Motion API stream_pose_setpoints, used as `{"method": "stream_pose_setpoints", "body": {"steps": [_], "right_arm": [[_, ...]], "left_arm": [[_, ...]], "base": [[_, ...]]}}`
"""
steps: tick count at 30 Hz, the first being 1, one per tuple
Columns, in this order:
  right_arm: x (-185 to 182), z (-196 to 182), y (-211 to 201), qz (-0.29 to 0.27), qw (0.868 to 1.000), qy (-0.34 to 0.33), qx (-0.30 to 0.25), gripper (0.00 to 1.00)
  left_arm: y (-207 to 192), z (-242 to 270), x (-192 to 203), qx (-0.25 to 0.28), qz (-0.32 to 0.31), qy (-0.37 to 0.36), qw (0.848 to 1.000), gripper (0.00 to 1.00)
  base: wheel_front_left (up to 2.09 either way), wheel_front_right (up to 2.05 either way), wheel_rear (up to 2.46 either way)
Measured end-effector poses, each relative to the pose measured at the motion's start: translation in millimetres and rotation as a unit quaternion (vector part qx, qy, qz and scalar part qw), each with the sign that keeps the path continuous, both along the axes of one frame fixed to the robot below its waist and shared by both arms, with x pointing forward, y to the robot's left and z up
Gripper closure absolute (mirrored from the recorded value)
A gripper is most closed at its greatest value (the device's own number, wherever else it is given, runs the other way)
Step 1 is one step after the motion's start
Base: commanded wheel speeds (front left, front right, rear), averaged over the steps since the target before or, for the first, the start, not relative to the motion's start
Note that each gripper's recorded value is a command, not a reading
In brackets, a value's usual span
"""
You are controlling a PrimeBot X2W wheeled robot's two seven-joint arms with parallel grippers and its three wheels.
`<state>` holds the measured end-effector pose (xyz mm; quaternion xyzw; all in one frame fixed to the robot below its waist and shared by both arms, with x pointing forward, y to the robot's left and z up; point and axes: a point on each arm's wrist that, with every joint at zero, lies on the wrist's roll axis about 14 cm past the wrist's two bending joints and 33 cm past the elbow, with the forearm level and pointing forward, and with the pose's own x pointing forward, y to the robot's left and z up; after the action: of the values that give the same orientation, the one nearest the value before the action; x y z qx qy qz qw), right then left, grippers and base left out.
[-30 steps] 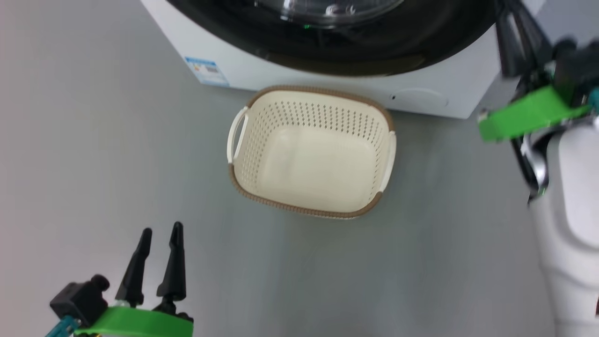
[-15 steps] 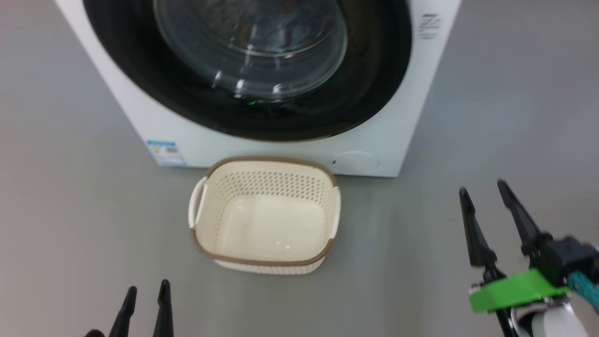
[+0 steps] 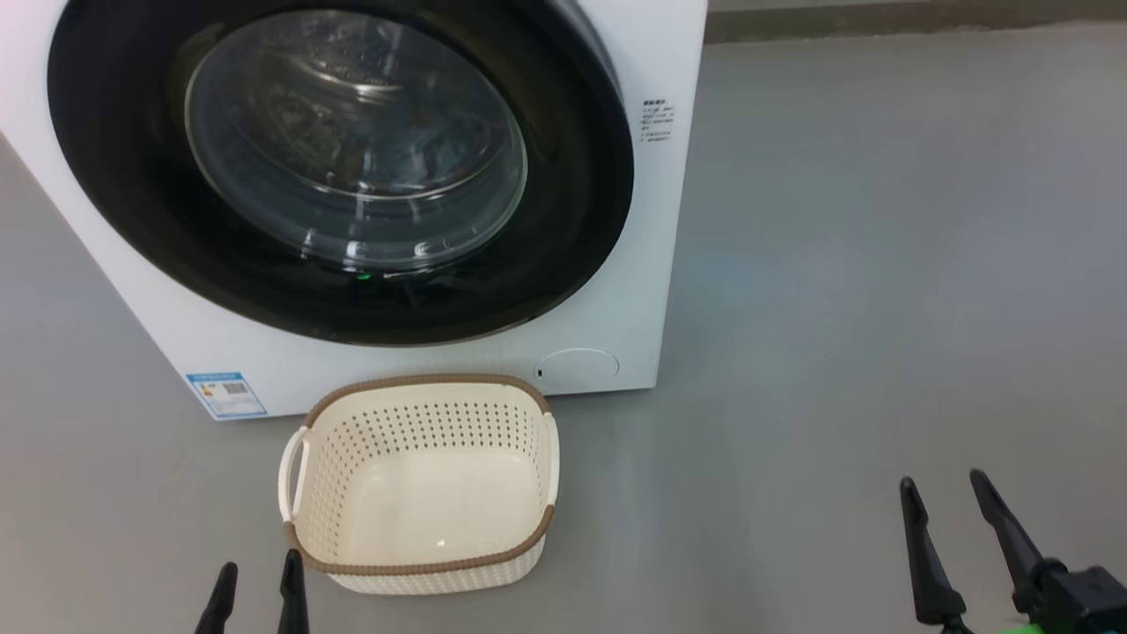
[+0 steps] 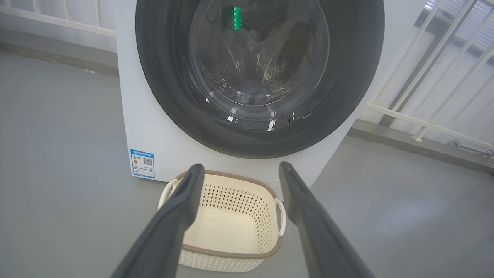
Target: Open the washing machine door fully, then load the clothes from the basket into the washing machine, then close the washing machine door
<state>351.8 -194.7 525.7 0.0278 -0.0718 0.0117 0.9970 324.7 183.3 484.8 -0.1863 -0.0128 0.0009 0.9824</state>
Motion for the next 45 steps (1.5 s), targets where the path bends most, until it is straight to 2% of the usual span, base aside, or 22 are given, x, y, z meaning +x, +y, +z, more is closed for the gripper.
{"method": "stream_pose_setpoints", "body": {"steps": [4,35,36,45], "right_arm": [[-11.1,-9.0,-4.8,-0.008,1.0,0.014,0.0,0.0],[-6.4,-12.0,10.6,0.015,1.0,0.019,0.004,0.0],[-6.5,-12.8,11.0,0.015,1.0,0.02,0.005,1.0],[-11.4,-42.3,11.6,0.012,0.997,0.069,0.026,1.0]], "left_arm": [[1.7,4.7,-1.3,0.003,0.002,-0.008,1.0,0.0],[21.9,0.5,-16.6,0.02,0.033,-0.001,0.999,0.0],[22.1,-0.2,-16.7,0.02,0.034,0.0,0.999,1.0],[11.7,-24.7,-21.1,-0.01,0.031,0.04,0.999,1.0]], "base": [[0.0,0.0,0.0],[0.0,0.0,0.0],[0.0,0.0,0.0],[0.0,0.0,0.0]]}}
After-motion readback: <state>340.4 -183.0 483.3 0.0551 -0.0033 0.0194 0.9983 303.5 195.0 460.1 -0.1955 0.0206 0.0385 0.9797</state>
